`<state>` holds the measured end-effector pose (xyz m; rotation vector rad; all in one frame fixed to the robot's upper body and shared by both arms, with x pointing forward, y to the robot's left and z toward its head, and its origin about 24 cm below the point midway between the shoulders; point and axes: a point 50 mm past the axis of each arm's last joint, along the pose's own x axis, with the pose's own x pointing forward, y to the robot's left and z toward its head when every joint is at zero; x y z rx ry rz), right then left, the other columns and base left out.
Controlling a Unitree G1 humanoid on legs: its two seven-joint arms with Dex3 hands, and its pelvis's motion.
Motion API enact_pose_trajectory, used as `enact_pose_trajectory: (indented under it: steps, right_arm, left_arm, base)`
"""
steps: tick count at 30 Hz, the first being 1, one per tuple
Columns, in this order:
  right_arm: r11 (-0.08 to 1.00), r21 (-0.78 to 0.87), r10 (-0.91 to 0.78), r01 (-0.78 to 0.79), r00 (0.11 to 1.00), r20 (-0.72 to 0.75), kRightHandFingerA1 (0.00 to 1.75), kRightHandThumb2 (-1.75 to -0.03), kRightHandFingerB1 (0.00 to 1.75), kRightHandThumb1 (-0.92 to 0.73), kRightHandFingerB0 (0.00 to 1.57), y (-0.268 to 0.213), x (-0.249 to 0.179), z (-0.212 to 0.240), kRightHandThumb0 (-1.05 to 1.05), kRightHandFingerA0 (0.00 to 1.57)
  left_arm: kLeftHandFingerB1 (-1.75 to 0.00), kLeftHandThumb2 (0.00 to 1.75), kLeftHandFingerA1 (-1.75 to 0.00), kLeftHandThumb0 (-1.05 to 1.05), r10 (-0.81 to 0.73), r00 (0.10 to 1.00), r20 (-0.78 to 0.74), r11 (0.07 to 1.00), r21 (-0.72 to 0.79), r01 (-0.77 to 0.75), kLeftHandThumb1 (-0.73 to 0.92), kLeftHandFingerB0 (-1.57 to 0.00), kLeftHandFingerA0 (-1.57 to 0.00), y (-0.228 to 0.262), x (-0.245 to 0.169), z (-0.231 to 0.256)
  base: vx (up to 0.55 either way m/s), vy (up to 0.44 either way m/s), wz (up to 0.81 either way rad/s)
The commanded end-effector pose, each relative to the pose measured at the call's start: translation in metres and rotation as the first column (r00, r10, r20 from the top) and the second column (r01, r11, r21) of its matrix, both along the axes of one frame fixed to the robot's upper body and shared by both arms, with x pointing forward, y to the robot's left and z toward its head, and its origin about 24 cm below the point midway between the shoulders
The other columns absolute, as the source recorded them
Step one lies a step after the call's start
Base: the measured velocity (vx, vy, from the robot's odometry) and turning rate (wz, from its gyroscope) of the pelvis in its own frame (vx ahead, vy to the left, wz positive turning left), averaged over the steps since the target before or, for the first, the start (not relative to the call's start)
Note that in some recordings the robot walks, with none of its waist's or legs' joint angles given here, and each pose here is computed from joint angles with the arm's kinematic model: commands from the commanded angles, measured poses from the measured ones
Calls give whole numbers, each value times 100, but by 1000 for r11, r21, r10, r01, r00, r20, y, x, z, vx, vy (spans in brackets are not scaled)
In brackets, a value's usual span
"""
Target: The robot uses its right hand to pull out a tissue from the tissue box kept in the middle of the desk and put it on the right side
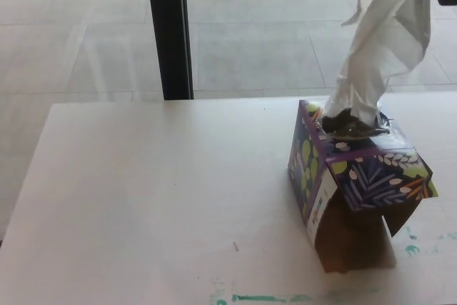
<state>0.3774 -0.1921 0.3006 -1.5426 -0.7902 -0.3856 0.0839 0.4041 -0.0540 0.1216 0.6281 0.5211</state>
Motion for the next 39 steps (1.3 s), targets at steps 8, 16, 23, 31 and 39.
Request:
enact_pose_trajectory:
  steps: [8,16,23,31,39]
  right_arm:
    - [997,15,-80,79,992,101,175,-82,143,-61,81,-25,-6,37,-35,102]
    - [983,32,-184,181,967,175,171,-90,133,-59,74,-52,-14,59,-27,117]
    - [956,-60,-271,288,943,194,168,-75,102,-64,90,-84,-27,52,-37,107]
    - [936,-227,-281,270,960,-14,133,-97,111,-49,90,-87,-31,-10,-40,120]
    - [938,-231,-329,259,876,-353,166,-64,129,-71,71,-93,-38,-105,-34,80]
  left_arm:
    - [-56,90,-55,-105,4,1000,2,1000,14,-4,92,-46,-67,5,-7,4]
    - [-57,90,-55,-105,8,1000,-5,1000,13,-8,92,-47,-68,6,-9,3]
    - [-56,90,-54,-105,0,1000,-13,1000,22,0,92,-46,-68,6,-13,3]
    - [-57,89,-58,-105,0,1000,0,1000,12,0,92,-47,-69,4,-14,3]
    - [-57,89,-56,-105,1,1000,-1,1000,11,-1,92,-47,-68,5,-12,3]
  base:
    - [0,0,0]
    - [0,0,0]
    - [0,0,0]
    - [0,0,0]
    - [0,0,0]
